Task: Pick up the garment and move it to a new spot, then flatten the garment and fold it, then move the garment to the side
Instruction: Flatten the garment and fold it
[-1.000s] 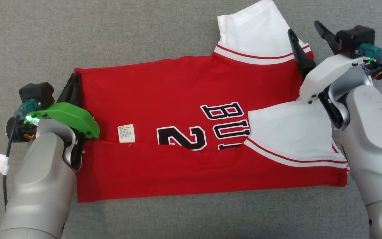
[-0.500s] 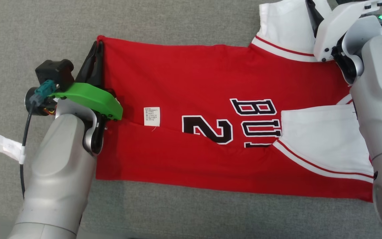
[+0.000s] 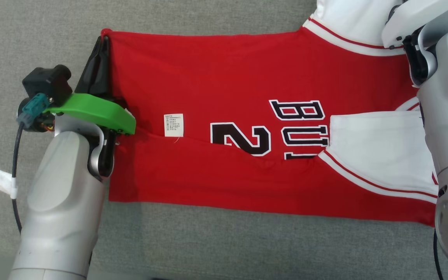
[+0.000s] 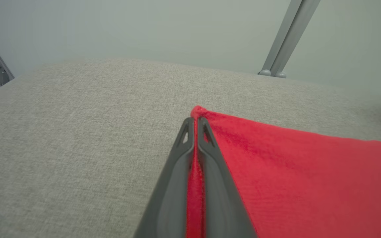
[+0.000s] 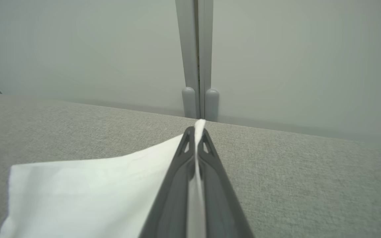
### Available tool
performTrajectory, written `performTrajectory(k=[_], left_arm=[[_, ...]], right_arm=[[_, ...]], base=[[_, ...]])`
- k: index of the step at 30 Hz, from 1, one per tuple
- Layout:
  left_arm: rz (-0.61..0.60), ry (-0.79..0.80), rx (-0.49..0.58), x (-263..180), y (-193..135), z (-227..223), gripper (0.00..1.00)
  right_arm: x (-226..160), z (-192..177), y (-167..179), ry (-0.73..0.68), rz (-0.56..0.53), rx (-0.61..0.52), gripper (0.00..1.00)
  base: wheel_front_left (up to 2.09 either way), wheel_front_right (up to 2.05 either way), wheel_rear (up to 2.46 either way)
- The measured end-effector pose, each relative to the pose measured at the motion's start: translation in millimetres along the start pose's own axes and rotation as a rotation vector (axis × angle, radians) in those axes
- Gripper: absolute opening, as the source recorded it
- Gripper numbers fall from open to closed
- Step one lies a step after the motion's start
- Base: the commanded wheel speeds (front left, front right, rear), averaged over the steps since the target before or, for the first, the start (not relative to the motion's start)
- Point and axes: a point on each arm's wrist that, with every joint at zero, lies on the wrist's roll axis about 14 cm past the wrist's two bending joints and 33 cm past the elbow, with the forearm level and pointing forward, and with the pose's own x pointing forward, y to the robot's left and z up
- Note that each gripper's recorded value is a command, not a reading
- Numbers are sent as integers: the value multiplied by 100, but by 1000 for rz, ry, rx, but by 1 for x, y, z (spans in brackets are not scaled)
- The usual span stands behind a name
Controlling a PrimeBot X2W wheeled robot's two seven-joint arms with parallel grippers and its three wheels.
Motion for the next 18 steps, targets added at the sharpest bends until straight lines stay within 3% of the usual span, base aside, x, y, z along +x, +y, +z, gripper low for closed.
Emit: performTrajectory(k=[11, 18], left_arm=[[12, -99, 3, -17, -3, 26, 0], [28, -54, -1, -44, -5, 8, 0]], right_arm=[[-34, 60, -7, -209, -27, 71, 0], [-92, 48, -17, -231, -50, 135, 0]], base=[[0, 0, 0], [0, 0, 0]])
